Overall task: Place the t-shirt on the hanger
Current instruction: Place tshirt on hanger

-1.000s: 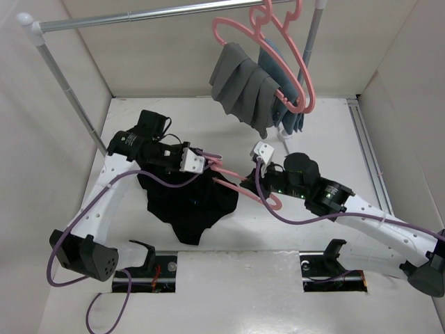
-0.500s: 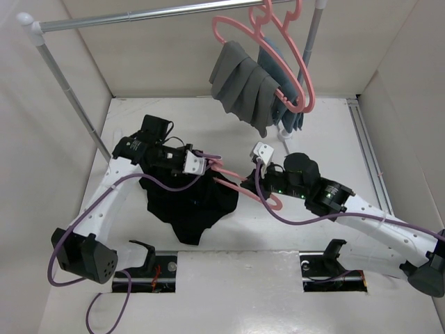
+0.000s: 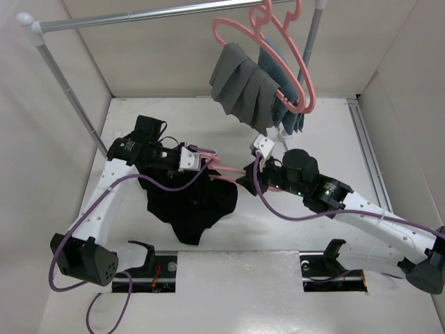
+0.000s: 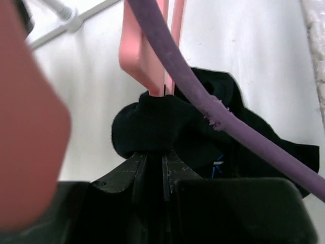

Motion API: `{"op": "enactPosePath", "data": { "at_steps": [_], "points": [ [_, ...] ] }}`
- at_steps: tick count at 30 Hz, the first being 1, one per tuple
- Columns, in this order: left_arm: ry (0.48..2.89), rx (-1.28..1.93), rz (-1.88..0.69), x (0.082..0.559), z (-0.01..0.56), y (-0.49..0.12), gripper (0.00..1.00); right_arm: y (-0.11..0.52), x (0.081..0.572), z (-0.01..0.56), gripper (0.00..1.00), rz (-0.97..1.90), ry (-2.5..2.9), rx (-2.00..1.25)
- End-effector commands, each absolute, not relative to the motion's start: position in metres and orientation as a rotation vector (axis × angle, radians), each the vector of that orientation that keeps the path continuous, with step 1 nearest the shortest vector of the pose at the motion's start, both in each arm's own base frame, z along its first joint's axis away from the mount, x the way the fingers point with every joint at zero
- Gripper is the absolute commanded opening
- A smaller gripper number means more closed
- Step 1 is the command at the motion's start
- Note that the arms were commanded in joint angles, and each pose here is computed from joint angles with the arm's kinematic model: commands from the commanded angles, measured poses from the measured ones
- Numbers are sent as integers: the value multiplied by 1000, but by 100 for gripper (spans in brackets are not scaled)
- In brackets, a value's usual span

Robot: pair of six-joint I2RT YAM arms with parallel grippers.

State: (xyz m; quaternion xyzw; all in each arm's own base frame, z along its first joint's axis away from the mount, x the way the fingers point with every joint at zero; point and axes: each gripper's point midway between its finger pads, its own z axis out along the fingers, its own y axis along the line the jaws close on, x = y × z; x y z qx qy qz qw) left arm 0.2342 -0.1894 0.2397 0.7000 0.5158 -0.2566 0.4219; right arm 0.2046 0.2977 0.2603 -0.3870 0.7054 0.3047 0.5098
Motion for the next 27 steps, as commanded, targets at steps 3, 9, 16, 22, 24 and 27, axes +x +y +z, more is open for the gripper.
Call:
{"op": "enactPosePath", "data": {
  "at_steps": [3,9,16,22,24,27],
  "points": [
    [1380,1570,-550,247,267,-168,0,306,233,355,72,719,1482,-731],
    [1460,1497,-493,246,260,-157,0,279,251,358,82,670,1599,-449],
    [1495,1354,-400,260,265,-150,0,268,242,315,67,690,1807,-330],
    [1540,1272,-436,259,272,-150,0,279,235,272,52,749,1936,-297],
    [1525,1264,-443,256,279,-152,0,288,238,265,66,787,1943,-264],
    [1519,1243,-475,252,283,-155,0,306,248,254,69,797,1964,-267]
  ]
}}
